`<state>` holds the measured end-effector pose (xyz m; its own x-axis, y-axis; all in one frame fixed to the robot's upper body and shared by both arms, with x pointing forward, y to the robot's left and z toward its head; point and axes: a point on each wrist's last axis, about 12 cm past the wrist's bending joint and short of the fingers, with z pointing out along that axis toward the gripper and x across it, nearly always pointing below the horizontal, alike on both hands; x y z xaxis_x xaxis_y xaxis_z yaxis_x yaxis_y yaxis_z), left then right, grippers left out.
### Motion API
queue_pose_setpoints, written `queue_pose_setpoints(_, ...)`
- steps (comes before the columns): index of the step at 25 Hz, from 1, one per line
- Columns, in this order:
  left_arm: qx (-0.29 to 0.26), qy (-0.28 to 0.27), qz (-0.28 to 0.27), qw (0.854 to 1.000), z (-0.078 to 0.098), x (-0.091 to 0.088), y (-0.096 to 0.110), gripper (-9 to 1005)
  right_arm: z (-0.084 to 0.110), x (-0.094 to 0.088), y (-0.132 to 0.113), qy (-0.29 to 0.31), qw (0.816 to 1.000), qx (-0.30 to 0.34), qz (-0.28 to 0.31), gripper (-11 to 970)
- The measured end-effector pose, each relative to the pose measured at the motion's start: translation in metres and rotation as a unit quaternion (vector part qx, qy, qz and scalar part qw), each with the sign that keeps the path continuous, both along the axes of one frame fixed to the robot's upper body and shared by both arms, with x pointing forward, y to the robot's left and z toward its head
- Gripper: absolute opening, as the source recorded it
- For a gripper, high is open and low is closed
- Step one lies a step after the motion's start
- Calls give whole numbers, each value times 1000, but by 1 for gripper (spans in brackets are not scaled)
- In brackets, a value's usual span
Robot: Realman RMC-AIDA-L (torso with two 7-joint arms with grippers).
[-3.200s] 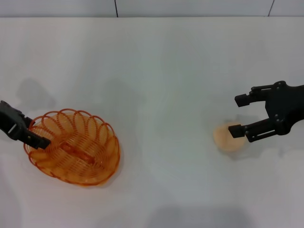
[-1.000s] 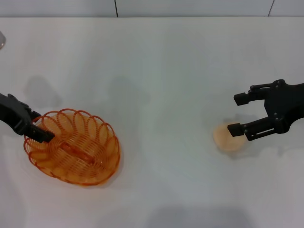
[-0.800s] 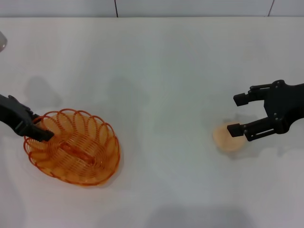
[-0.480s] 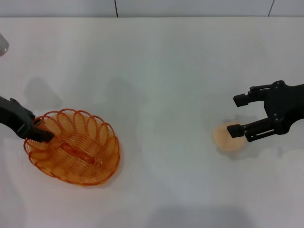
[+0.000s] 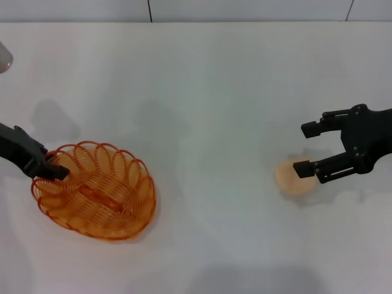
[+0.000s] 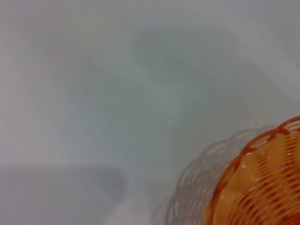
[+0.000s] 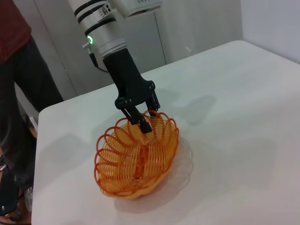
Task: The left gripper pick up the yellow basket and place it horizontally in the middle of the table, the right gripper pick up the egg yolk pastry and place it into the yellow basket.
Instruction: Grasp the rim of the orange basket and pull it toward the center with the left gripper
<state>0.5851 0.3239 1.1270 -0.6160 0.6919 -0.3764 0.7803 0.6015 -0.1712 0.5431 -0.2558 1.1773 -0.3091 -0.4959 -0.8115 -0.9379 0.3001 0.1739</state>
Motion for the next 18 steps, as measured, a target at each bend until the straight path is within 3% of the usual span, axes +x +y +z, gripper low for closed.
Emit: queue_pose_setpoints(18, 11, -2, 5, 1000, -2, 1, 1, 219, 0, 0, 0, -1, 1000, -1, 0, 871)
